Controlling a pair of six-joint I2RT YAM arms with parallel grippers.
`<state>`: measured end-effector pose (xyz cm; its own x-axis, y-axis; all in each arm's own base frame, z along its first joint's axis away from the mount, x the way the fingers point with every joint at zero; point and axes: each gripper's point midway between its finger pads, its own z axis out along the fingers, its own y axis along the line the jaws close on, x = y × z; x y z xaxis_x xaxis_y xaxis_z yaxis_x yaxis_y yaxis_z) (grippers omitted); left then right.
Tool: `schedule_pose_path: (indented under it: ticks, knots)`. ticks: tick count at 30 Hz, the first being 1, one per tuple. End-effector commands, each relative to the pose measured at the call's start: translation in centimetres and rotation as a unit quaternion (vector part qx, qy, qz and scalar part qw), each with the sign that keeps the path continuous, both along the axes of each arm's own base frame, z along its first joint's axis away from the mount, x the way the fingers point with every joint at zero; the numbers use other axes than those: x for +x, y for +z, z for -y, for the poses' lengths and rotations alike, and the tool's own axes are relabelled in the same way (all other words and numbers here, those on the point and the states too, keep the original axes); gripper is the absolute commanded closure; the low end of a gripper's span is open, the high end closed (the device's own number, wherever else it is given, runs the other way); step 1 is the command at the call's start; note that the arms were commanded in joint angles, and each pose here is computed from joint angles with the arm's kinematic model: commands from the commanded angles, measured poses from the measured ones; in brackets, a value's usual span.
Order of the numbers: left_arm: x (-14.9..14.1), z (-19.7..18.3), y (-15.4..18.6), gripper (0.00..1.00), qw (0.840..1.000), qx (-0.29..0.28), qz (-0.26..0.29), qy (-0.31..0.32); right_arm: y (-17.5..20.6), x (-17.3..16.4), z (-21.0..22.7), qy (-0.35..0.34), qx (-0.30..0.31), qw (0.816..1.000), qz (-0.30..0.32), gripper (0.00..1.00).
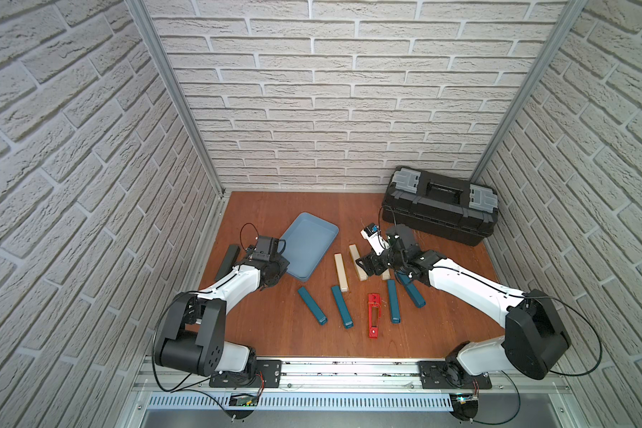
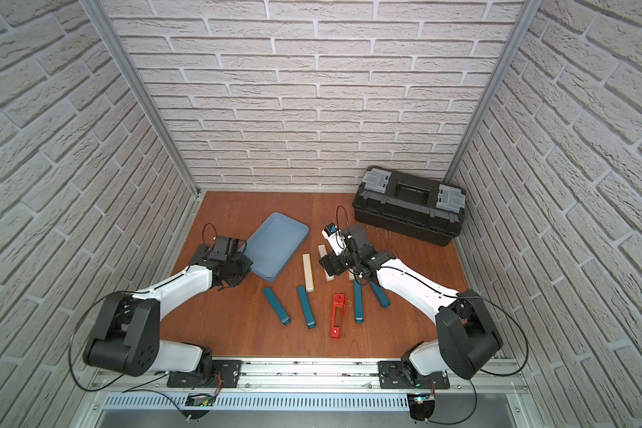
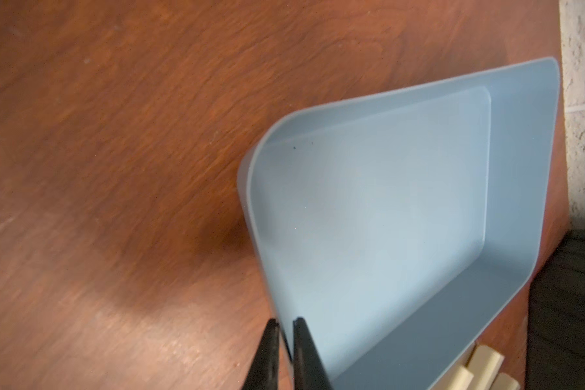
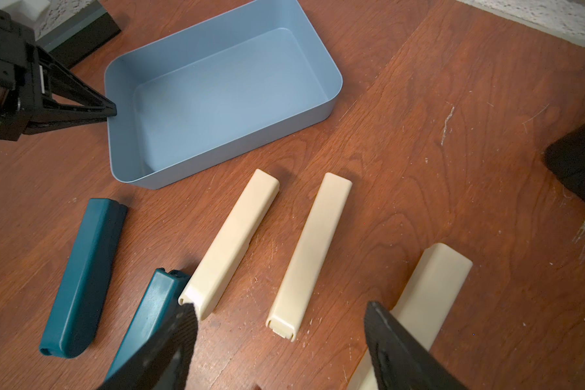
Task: Put the pruning pliers into the storage box
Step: Move the storage box to the center of the board.
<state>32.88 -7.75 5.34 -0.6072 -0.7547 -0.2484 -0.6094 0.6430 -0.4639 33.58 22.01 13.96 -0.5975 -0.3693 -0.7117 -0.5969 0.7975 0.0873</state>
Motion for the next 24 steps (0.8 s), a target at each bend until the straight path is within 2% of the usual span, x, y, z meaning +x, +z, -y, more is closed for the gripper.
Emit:
schedule_pose_path:
  ticks: [1,6,16,20,24]
  knots:
    - [1.5,-0.1,0.1,0.9,0.999,0.024,-0.011,-0.031,1.1,-0.2,-0.2,0.009,0.005,1.0,0.016,0.2]
    - [3.1,-0.2,-0.3,0.93,0.993,0.056,-0.058,-0.087,0.7,-0.6,0.2,0.005,0.0,1.0,0.018,0.2]
    - [6.6,0.5,0.0,0.92,0.992,0.051,-0.048,-0.102,0.3,-1.0,-0.2,0.022,0.001,1.0,0.008,0.2]
    - [7.9,0.4,1.2,0.86,0.994,0.051,-0.028,-0.097,-0.1,-0.9,-0.7,0.019,0.011,1.0,-0.008,0.2]
    - [8.5,0.0,3.1,0.72,0.993,0.063,-0.016,-0.102,-1.0,-0.6,-1.3,-0.002,0.019,0.999,-0.034,0.29]
